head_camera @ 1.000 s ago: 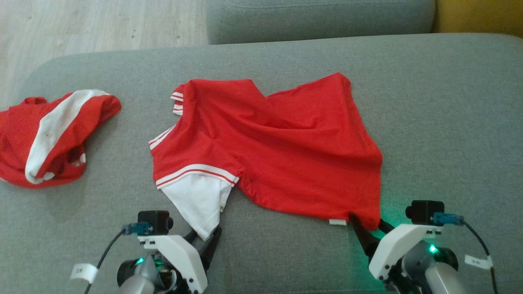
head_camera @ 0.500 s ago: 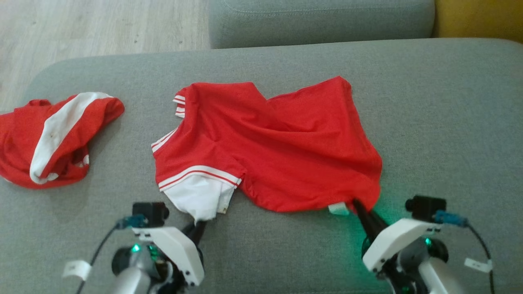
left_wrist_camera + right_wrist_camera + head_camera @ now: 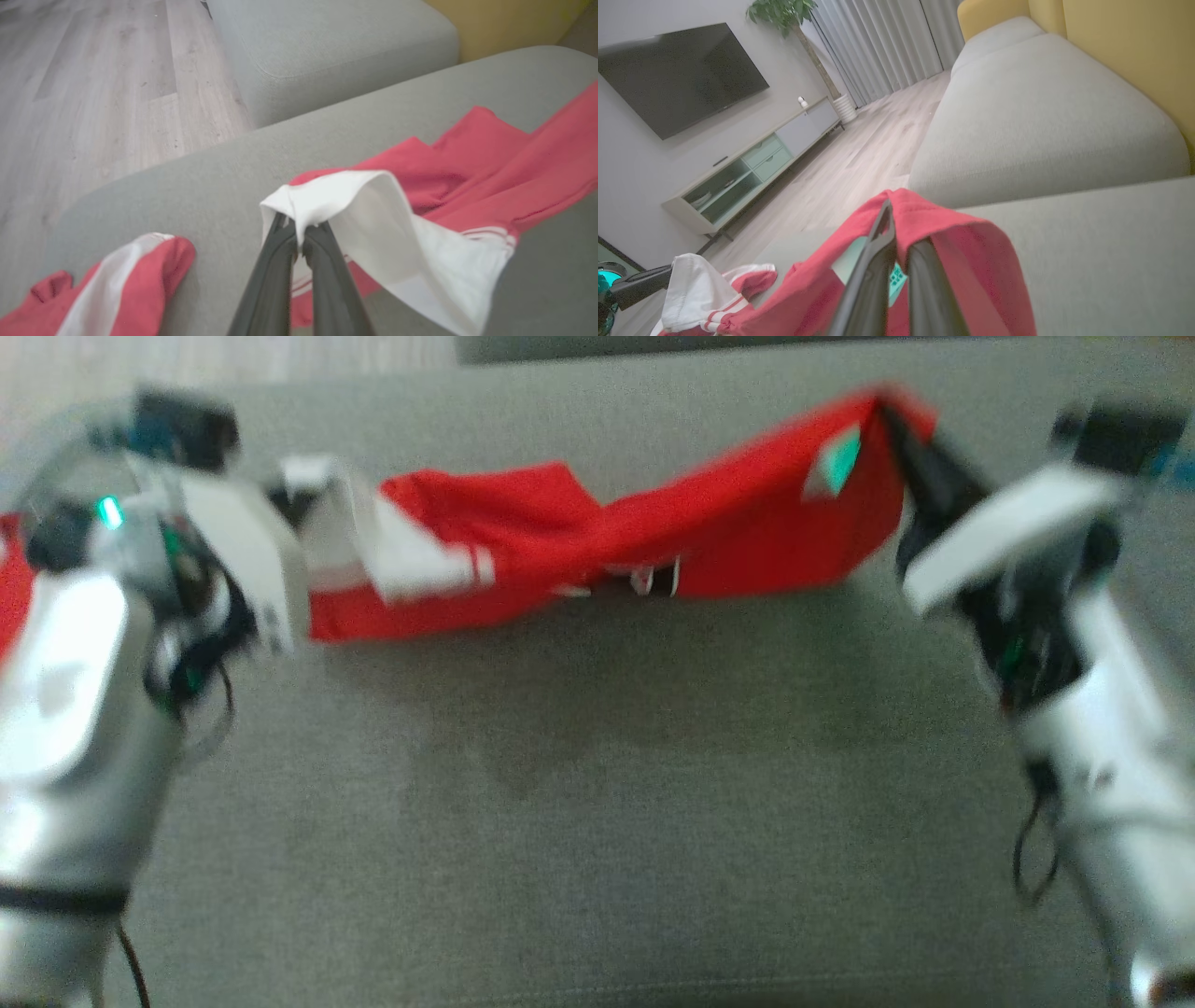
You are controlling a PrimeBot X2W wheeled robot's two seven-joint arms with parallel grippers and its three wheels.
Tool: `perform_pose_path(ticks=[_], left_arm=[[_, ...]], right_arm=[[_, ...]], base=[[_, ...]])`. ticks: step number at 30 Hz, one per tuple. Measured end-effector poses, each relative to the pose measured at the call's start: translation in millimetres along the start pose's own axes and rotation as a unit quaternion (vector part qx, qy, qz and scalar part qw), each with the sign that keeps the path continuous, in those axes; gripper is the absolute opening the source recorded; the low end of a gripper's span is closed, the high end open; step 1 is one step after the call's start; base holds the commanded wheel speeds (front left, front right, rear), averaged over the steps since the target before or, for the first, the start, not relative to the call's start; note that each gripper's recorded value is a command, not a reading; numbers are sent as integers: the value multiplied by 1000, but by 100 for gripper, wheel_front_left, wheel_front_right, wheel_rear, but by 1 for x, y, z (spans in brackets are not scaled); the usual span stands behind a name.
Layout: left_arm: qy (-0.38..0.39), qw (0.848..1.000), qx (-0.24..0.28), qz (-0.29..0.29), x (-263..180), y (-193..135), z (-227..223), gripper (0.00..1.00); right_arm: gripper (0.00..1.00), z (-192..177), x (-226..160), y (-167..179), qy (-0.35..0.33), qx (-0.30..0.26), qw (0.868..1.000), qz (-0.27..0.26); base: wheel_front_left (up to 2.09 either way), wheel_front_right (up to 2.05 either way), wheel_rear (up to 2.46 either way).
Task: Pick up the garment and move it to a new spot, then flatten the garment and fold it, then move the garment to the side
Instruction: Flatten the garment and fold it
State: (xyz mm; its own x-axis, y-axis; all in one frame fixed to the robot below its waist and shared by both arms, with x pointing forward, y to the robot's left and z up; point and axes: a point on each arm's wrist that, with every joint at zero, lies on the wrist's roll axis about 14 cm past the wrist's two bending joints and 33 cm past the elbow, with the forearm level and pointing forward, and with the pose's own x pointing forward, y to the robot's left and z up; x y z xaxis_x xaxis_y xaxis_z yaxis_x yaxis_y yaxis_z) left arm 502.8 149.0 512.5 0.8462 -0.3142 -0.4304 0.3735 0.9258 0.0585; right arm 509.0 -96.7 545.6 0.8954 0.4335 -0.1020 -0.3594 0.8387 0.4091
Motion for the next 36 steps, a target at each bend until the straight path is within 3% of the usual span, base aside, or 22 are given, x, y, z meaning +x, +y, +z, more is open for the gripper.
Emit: perform_pose_path(ticks=[5, 10, 17, 23, 25, 28, 32, 36], left_arm=[[-24, 999, 23, 12, 36, 18, 44, 0], [-122, 991, 53, 20, 68, 31, 134, 0], [-282, 957, 56, 52, 67, 54, 245, 0], [-348, 933, 55, 74, 38, 64, 297, 0], [-344, 934, 48, 79, 35, 68, 296, 0], [-277, 957, 48, 78, 46, 67, 262, 0], [-153, 986, 47, 41, 61, 46, 171, 0], [-39, 998, 40, 4, 44, 31, 83, 0]], right_arm=[[0, 44, 38, -18, -32, -8, 999, -9], [0, 119, 75, -26, -119, -23, 993, -3], [0, 208, 95, -12, -241, -36, 970, 25], [0, 256, 83, 7, -294, -58, 953, 45], [0, 251, 84, 7, -277, -66, 957, 46], [0, 217, 88, 2, -218, -78, 972, 40], [0, 128, 79, -18, -90, -69, 993, 25], [0, 47, 43, -33, 26, -43, 999, 12]], base=[[0, 0, 0], [0, 0, 0], [0, 0, 0], [0, 0, 0], [0, 0, 0], [0, 0, 0], [0, 0, 0], [0, 0, 0]])
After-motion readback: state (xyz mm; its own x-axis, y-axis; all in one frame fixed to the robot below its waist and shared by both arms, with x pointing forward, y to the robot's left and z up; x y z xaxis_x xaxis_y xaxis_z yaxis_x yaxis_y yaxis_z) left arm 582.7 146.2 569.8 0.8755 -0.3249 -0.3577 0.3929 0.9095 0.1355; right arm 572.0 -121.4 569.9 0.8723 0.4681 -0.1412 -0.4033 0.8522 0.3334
